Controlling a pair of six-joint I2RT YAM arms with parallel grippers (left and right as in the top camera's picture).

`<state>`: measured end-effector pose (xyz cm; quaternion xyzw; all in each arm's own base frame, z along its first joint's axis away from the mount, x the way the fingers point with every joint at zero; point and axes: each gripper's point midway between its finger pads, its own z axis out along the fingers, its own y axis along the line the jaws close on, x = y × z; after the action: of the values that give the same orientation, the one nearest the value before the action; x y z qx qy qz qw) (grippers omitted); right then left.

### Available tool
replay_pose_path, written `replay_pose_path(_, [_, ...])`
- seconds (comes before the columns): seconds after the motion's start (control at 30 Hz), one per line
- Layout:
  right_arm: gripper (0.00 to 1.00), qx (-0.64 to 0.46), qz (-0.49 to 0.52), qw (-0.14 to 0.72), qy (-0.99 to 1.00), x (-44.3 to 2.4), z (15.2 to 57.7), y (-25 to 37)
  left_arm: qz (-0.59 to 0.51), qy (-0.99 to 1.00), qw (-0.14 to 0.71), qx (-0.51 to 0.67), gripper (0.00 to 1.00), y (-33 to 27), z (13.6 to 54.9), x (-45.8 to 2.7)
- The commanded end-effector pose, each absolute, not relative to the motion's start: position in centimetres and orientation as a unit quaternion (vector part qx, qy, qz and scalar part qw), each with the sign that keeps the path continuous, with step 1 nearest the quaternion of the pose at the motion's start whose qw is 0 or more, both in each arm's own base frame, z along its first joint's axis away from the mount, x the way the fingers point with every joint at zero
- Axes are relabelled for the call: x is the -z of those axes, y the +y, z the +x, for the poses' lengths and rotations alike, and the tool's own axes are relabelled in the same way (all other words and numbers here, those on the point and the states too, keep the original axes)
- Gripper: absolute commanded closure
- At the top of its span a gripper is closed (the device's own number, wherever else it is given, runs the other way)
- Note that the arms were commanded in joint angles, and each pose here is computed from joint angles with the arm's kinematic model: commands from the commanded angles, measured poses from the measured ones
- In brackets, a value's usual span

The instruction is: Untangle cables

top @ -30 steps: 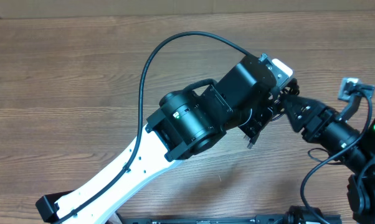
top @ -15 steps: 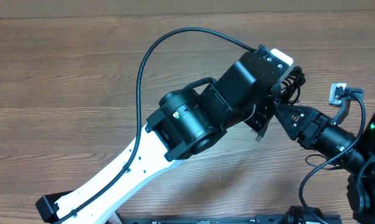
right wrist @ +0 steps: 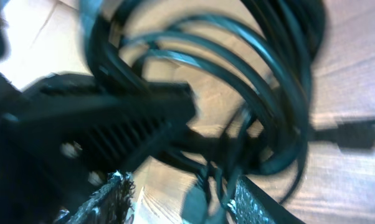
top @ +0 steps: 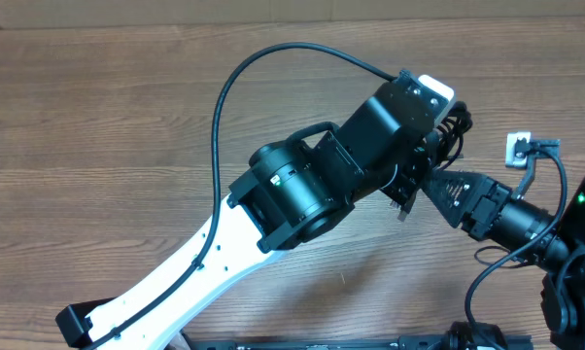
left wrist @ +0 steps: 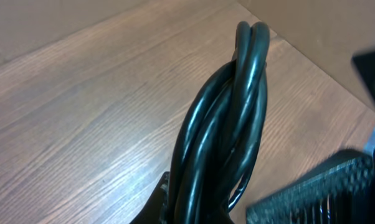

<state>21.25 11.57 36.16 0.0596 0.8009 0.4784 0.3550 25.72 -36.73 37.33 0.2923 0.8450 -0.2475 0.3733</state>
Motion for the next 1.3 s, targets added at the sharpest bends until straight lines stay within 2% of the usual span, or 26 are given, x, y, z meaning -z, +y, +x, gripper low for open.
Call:
replay_pose_path(0.0, [0.51, -0.479, 0.037, 0.384, 0.789, -37.8, 21.3, 11.7, 0.315, 0.838, 0.367, 0.254, 0.96, -37.2, 24.6, -37.4])
replay_pose_path(0.17, [0.57, -0.432, 0.08, 0.402, 0.803, -36.6, 22.5, 10.0, 0.32, 0.838, 0.358, 0.26, 0.96, -37.3, 24.2, -37.3])
replay_pose_path(0.47, [0.57, -0.403, 0.081, 0.407, 0.816, -35.7, 22.6, 9.4, 0.338, 0.817, 0.356, 0.304, 0.96, -38.7, 23.4, -38.4])
replay_pose_path(0.67, [0.66, -0.405, 0.075, 0.416, 0.811, -36.2, 22.8, 9.4, 0.38, 0.791, 0.344, 0.334, 0.96, -39.7, 21.9, -38.9])
replay_pose_path(1.27, [0.66, -0.459, 0.024, 0.425, 0.78, -38.8, 22.3, 11.1, 0.404, 0.771, 0.332, 0.364, 0.96, -40.5, 20.7, -39.4])
